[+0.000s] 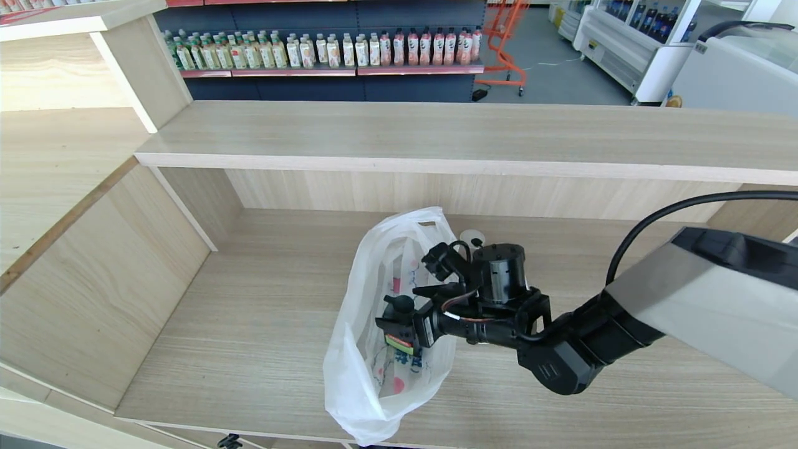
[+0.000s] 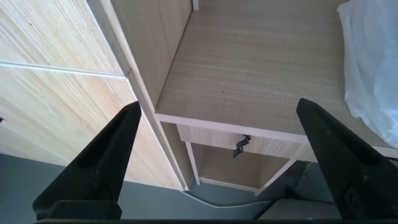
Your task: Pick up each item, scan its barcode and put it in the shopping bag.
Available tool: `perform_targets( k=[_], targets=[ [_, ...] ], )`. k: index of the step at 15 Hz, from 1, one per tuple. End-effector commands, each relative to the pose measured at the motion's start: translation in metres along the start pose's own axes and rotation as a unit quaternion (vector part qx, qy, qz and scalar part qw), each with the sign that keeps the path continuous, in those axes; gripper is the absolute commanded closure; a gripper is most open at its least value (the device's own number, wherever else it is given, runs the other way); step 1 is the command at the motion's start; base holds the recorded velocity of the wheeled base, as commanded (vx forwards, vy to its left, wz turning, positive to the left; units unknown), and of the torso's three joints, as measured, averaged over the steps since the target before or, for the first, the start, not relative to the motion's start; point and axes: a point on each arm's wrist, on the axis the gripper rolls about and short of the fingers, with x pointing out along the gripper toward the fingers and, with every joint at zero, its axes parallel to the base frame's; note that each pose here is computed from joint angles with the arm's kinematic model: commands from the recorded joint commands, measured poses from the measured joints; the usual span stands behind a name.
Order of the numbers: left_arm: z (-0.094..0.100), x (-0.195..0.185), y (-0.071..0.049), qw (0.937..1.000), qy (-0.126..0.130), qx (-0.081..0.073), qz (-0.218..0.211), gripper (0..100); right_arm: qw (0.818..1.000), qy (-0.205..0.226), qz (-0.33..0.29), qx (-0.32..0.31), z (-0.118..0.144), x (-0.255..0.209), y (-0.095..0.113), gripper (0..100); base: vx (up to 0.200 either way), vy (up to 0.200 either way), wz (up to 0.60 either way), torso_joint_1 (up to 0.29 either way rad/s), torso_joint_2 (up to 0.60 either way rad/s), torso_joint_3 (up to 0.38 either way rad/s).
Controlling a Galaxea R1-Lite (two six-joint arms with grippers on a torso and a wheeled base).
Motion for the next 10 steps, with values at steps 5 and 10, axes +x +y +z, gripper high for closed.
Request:
perform_targets(
  k=[5, 10],
  targets=[
    [0.000, 0.000, 0.000, 1.0000, 0.001, 0.000, 0.000, 0, 0.991, -0.039, -0.007, 0.131, 0.071, -0.100, 0.000, 0, 0.000, 0.000, 0.00, 0.000, 0.00, 0.000],
    [0.000, 0.000, 0.000, 1.0000, 0.001, 0.000, 0.000, 0, 0.992, -0.063, -0.059, 0.091, 0.084, -0.262, 0.035, 0, 0.000, 0.000, 0.00, 0.000, 0.00, 0.000]
  ],
)
